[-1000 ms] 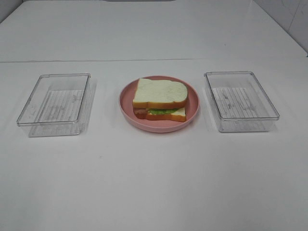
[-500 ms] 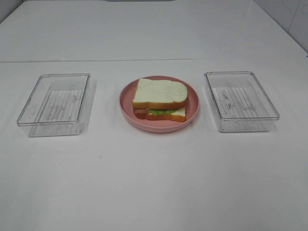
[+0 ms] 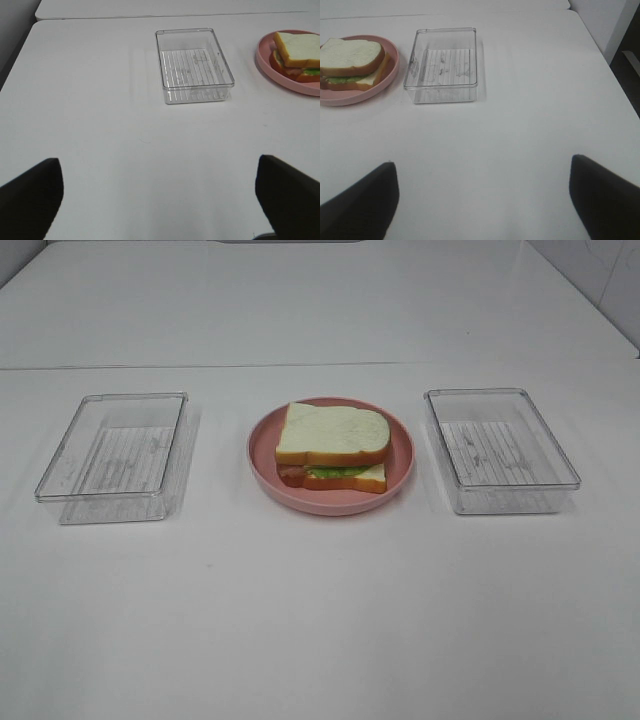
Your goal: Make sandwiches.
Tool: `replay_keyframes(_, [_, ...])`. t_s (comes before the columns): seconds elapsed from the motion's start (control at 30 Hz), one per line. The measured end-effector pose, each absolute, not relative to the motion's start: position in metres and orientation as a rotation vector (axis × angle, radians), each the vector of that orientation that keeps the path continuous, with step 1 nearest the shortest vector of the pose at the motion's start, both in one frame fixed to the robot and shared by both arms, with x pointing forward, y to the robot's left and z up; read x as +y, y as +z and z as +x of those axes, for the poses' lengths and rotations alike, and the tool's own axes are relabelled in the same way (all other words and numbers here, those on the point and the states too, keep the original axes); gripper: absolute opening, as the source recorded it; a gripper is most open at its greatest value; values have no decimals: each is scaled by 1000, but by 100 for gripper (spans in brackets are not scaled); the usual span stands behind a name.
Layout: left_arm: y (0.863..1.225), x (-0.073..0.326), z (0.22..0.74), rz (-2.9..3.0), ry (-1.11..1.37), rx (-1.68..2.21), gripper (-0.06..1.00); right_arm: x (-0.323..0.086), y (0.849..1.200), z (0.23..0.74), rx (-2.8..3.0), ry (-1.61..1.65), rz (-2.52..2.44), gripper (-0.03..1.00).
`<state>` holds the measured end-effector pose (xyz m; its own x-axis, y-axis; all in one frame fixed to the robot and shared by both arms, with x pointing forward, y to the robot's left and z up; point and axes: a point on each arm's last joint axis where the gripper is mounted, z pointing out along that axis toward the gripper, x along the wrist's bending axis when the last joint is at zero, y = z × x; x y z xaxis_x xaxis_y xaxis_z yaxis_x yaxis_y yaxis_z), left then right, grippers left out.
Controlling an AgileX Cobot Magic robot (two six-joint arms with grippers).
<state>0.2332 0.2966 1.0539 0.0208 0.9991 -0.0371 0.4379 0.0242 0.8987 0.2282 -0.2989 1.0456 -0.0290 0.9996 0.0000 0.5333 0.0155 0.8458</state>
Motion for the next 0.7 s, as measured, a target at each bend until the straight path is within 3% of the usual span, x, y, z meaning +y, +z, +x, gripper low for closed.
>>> replay_keyframes(0.7, [1054,296,233,1520,908,1523,97,-299,1046,228,1643,899,1583,84])
